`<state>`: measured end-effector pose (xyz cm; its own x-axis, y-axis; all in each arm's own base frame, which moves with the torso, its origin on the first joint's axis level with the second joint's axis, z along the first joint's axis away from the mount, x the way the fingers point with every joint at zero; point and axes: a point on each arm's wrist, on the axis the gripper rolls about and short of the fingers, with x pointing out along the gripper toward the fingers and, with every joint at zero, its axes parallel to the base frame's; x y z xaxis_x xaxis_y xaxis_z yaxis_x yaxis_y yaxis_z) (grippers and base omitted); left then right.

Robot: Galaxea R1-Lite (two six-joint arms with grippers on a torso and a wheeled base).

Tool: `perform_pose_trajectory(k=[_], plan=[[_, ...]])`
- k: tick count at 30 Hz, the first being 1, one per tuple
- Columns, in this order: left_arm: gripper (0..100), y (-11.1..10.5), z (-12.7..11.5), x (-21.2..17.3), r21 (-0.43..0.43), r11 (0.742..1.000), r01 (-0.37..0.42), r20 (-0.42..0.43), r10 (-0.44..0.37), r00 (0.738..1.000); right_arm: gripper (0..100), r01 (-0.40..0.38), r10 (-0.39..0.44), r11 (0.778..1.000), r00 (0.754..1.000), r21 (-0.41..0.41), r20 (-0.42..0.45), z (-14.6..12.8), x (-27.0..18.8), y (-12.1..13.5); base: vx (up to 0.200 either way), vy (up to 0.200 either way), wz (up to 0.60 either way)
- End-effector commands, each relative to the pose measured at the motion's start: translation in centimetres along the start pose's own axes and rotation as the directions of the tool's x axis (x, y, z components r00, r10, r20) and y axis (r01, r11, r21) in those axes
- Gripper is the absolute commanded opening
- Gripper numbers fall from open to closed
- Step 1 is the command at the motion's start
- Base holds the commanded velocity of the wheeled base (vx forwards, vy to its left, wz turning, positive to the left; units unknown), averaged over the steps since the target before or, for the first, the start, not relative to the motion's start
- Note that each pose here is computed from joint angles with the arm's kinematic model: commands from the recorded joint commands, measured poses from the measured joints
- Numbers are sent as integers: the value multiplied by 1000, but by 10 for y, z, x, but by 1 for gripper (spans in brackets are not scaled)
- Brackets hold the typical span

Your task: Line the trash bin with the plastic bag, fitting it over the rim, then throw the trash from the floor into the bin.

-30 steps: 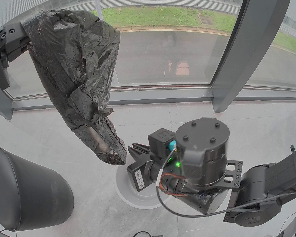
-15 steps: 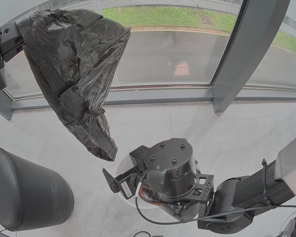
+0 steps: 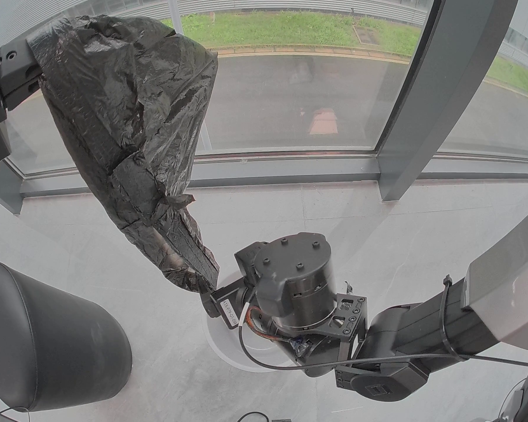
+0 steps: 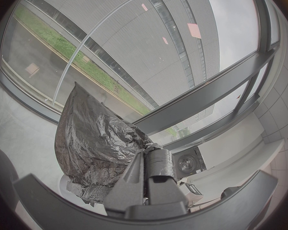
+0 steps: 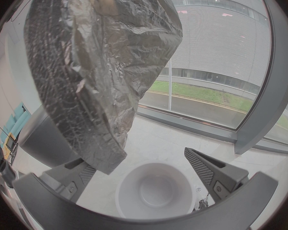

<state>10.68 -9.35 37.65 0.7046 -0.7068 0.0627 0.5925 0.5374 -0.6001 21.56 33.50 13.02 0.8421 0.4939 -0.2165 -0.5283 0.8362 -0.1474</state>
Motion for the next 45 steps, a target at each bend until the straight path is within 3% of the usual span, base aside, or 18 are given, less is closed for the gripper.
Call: perform_pose_trajectory(k=[1,10,11,20,30,33,37,38,39,41,43,44,45], plan=[[0,1,-1,2,-4,1000,-4,-5,4,1000,100,20,-20,1000,1000,2,7,2,3,-5,0,0,0],[0,0,0,-2,-5,1000,1,1,-1,1000,100,26,-31,999,995,46,98,1,18,-1,0,0,0],[0,0,0,-2,-5,1000,1,1,-1,1000,0,23,-29,998,993,53,117,-1,20,0,0,0,0],[0,1,0,-3,-5,1000,-8,0,8,1000,0,8,-15,999,992,54,126,-2,17,2,0,0,0],[0,13,-4,0,-4,998,-64,2,64,998,0,-28,25,999,997,36,75,8,-21,-19,0,0,0],[0,15,-6,1,-6,998,-69,-7,69,998,0,-73,73,997,997,23,8,13,-42,-37,0,0,0],[0,18,-9,2,-6,997,-77,-21,77,997,0,-120,124,989,991,90,-42,17,-57,-46,0,0,0],[0,21,-13,4,-7,996,-84,-35,84,996,0,-186,198,973,977,137,-80,20,-71,-53,0,0,0],[0,21,-13,4,-7,996,-84,-37,83,996,0,-191,204,972,975,140,-83,21,-72,-53,0,0,0],[0,26,-20,2,-10,998,-67,-80,66,995,0,-268,298,944,944,194,-145,24,-90,-69,0,0,0],[0,31,-24,1,-12,998,-68,-102,67,993,0,-313,351,926,919,209,-179,24,-102,-77,0,0,0],[0,31,-24,1,-12,998,-68,-102,67,993,0,-313,351,926,919,209,-179,24,-102,-77,0,0,0],[0,36,-27,-1,-14,997,-76,-119,73,990,0,-344,389,913,898,220,-208,21,-111,-81,0,0,0]])
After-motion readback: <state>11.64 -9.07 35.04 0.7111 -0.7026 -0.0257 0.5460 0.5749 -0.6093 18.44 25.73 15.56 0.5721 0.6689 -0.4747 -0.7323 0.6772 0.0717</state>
